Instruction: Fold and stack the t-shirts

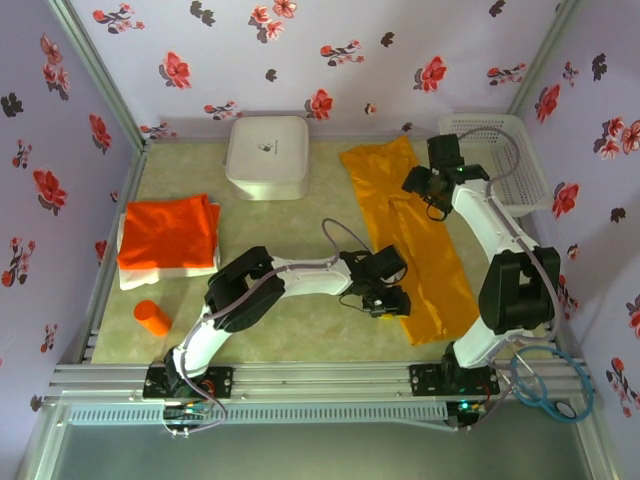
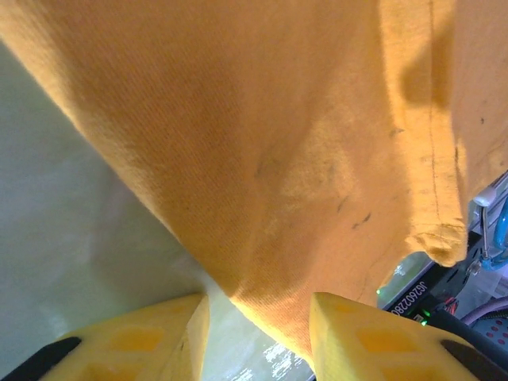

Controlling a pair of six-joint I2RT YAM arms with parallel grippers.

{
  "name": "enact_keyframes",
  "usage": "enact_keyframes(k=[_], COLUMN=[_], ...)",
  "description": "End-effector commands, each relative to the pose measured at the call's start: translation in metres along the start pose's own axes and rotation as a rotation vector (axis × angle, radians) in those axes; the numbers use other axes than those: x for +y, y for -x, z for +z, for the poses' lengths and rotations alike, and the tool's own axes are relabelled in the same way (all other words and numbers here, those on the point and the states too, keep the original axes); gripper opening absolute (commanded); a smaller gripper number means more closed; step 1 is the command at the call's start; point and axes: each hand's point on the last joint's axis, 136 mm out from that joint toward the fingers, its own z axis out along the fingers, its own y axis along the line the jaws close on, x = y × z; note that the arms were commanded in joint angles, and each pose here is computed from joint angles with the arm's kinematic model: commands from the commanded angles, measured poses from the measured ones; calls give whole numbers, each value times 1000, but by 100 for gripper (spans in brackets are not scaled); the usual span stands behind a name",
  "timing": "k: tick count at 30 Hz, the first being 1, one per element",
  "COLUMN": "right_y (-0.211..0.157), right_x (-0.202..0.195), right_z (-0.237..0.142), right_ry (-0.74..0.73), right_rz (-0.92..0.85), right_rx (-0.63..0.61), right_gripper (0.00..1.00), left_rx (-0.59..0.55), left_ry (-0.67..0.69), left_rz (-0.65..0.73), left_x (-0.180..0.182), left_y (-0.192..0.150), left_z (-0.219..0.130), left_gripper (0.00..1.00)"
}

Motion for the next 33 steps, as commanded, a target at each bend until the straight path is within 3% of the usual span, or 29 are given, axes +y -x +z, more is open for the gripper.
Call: enact_keyframes(k=[1, 14, 20, 33], right_y=[10, 7, 1, -15], right_x=[-9, -24, -26, -30], right_z=[-11, -12, -9, 2], right_ry=[-13, -19, -16, -11], right_rz=[15, 34, 38, 36], right_rx=[-48, -36, -24, 23], right_gripper=[79, 79, 78, 78], left_rx=[24, 19, -8, 19], left_ry=[17, 24, 53, 184], left_rz=[2, -7, -31, 2], left_x=[4, 7, 26, 93], left_y=[0, 9, 16, 7], left_z=[9, 17, 9, -42], left_gripper=[37, 23, 1, 0])
